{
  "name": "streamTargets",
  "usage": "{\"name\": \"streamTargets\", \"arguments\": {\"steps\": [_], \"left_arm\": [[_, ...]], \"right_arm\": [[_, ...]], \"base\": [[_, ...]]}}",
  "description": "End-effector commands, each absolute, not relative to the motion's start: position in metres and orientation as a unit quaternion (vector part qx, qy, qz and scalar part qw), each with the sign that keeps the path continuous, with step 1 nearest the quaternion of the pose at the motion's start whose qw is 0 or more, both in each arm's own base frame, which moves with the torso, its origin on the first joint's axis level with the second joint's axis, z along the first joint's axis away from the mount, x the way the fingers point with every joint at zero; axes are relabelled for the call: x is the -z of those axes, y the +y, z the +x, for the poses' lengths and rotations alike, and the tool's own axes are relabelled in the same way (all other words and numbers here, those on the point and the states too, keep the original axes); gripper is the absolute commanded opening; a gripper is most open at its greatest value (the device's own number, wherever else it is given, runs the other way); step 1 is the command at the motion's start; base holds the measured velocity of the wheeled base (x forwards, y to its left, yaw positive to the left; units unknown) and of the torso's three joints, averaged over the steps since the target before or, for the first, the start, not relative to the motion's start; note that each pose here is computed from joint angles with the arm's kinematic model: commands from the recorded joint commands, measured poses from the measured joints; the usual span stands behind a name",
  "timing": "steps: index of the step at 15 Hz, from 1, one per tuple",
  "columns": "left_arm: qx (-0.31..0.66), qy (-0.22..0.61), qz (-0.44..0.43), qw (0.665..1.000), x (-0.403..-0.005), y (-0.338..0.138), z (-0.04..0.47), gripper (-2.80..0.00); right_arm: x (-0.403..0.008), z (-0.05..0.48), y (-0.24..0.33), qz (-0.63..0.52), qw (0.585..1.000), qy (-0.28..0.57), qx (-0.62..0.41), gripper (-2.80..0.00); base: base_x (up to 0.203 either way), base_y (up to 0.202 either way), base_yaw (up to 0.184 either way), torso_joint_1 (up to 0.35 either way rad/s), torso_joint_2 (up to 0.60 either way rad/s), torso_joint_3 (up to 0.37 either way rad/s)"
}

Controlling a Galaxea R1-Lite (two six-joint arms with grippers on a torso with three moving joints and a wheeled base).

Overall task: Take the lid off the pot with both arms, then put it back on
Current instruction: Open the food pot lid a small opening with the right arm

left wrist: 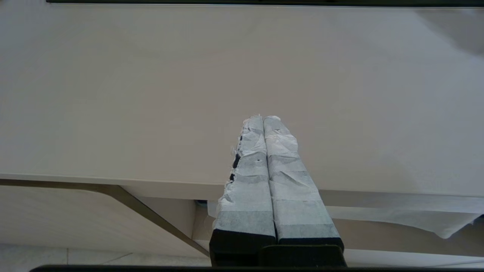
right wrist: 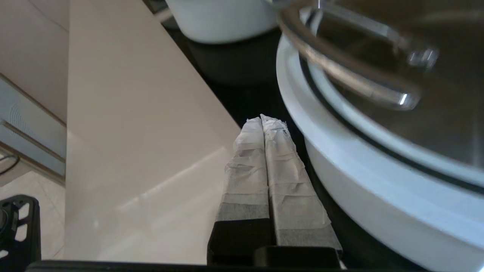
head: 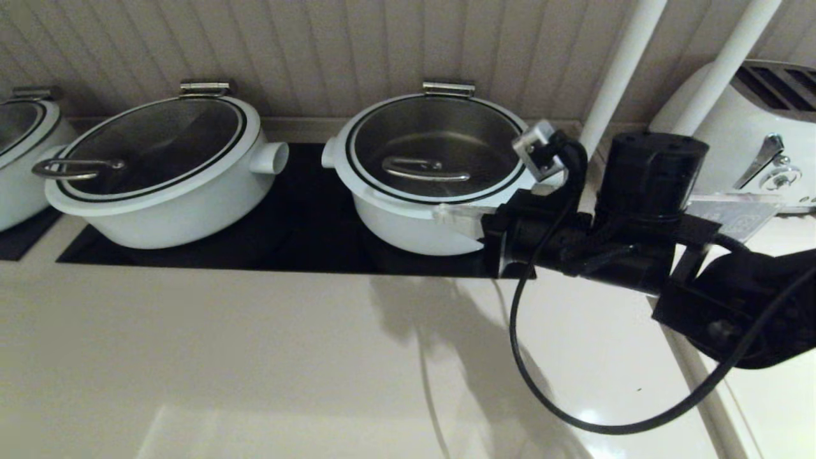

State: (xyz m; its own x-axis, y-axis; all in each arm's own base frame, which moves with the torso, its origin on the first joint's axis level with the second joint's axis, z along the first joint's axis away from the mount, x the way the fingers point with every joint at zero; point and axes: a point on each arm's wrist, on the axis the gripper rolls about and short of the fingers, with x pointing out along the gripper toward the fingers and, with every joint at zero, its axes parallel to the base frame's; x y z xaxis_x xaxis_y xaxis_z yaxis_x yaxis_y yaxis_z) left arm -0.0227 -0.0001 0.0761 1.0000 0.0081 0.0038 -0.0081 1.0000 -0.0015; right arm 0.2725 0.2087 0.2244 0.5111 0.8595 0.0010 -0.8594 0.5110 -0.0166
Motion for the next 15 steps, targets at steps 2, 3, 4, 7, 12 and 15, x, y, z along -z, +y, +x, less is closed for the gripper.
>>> {"name": "streamTargets", "arguments": {"steps": [2, 3, 4, 7, 12, 15], "left_arm": [[-0.005, -0.002, -0.001, 1.000, -0.076, 0.000, -0.023, -2.80], [-0.005, -0.002, -0.001, 1.000, -0.076, 0.000, -0.023, -2.80], [-0.004, -0.002, -0.001, 1.000, -0.076, 0.000, -0.023, -2.80], [-0.004, -0.002, -0.001, 1.000, -0.076, 0.000, -0.023, -2.80], [-0.004, -0.002, -0.001, 1.000, -0.076, 0.000, -0.023, -2.80], [-0.005, -0.002, -0.001, 1.000, -0.076, 0.000, -0.023, -2.80]], "right_arm": [[-0.217, 0.276, 0.211, -0.008, 0.871, 0.012, -0.491, -2.80], [-0.216, 0.276, 0.210, -0.009, 0.877, 0.021, -0.479, -2.80], [-0.216, 0.277, 0.211, -0.002, 0.882, 0.027, -0.471, -2.80], [-0.228, 0.281, 0.213, 0.033, 0.886, 0.024, -0.462, -2.80], [-0.232, 0.286, 0.215, 0.037, 0.887, 0.014, -0.460, -2.80], [-0.229, 0.293, 0.220, 0.038, 0.895, 0.013, -0.444, -2.80]], "base": [[0.000, 0.000, 0.000, 0.000, 0.00, 0.000], [0.000, 0.000, 0.000, 0.000, 0.00, 0.000], [0.000, 0.000, 0.000, 0.000, 0.00, 0.000], [0.000, 0.000, 0.000, 0.000, 0.00, 0.000], [0.000, 0.000, 0.000, 0.000, 0.00, 0.000], [0.000, 0.000, 0.000, 0.000, 0.00, 0.000]]}}
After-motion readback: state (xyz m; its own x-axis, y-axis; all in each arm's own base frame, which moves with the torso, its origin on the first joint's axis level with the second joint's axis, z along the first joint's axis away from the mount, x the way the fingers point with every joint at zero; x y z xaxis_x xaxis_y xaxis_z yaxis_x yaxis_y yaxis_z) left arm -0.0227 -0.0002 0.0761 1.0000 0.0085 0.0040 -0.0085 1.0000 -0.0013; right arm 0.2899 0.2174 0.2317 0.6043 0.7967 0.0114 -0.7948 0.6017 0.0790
